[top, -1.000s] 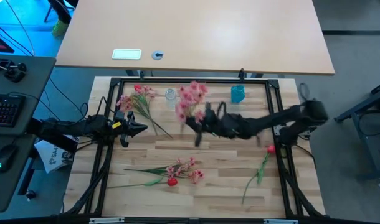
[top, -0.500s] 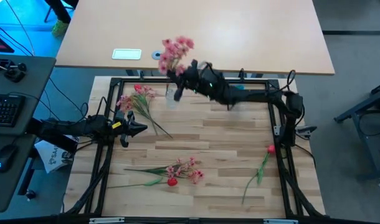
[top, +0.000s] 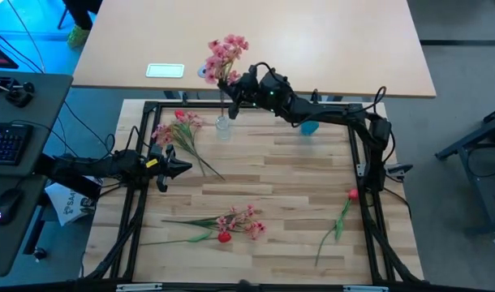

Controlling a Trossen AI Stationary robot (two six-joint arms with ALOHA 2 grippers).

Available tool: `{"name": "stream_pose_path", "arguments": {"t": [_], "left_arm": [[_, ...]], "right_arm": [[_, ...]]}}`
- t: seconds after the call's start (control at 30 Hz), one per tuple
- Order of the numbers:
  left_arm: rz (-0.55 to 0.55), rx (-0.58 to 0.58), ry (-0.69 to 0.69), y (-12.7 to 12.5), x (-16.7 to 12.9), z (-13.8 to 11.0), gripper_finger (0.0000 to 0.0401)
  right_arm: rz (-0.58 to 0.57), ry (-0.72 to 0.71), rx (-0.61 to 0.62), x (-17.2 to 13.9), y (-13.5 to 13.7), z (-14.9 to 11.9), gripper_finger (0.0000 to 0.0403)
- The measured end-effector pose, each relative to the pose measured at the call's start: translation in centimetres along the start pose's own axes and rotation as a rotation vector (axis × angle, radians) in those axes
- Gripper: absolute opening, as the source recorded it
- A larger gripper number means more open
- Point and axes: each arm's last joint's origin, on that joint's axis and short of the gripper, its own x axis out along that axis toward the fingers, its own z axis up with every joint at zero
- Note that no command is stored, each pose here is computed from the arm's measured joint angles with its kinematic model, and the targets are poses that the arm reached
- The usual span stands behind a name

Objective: Sort flowers into vase by color
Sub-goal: Put the right pink flower into the transparent vase

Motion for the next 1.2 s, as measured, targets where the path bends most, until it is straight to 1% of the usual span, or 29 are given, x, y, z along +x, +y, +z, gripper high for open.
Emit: {"name": "stream_pose_path", "arguments": {"t": [0.1, 0.2, 0.37, 0.57, 0.7, 0.9, 1.07, 1.2], "left_arm": [[0.0, 0.0, 0.0, 0.0, 0.0, 0.0, 0.0], [0.0, 0.0, 0.0, 0.0, 0.0, 0.0, 0.0], [0.0, 0.0, 0.001, 0.0, 0.0, 0.0, 0.0], [0.0, 0.0, 0.001, 0.0, 0.0, 0.0, 0.0], [0.001, 0.0, 0.0, 0.0, 0.0, 0.0, 0.0], [0.0, 0.0, 0.001, 0.0, 0.0, 0.0, 0.0], [0.0, 0.0, 0.0, 0.0, 0.0, 0.0, 0.0], [0.0, 0.0, 0.0, 0.0, 0.0, 0.0, 0.0]], "right_arm": [[0.024, 0.007, 0.01, 0.4, 0.1, -0.9, 0.0], [0.026, 0.04, -0.016, 0.7, 0.2, -1.6, 0.0], [0.009, 0.051, -0.042, 0.7, 0.1, -1.8, 0.0], [-0.01, 0.057, 0.002, 0.9, 0.0, -2.2, 0.0], [-0.013, 0.077, 0.038, 1.5, 0.1, -3.6, 0.0], [-0.065, 0.132, 0.02, 1.6, 0.0, -4.4, 0.0], [-0.068, 0.138, 0.027, 1.6, 0.0, -4.5, 0.0], [-0.069, 0.154, 0.047, 2.0, 0.0, -5.5, 0.0]]}}
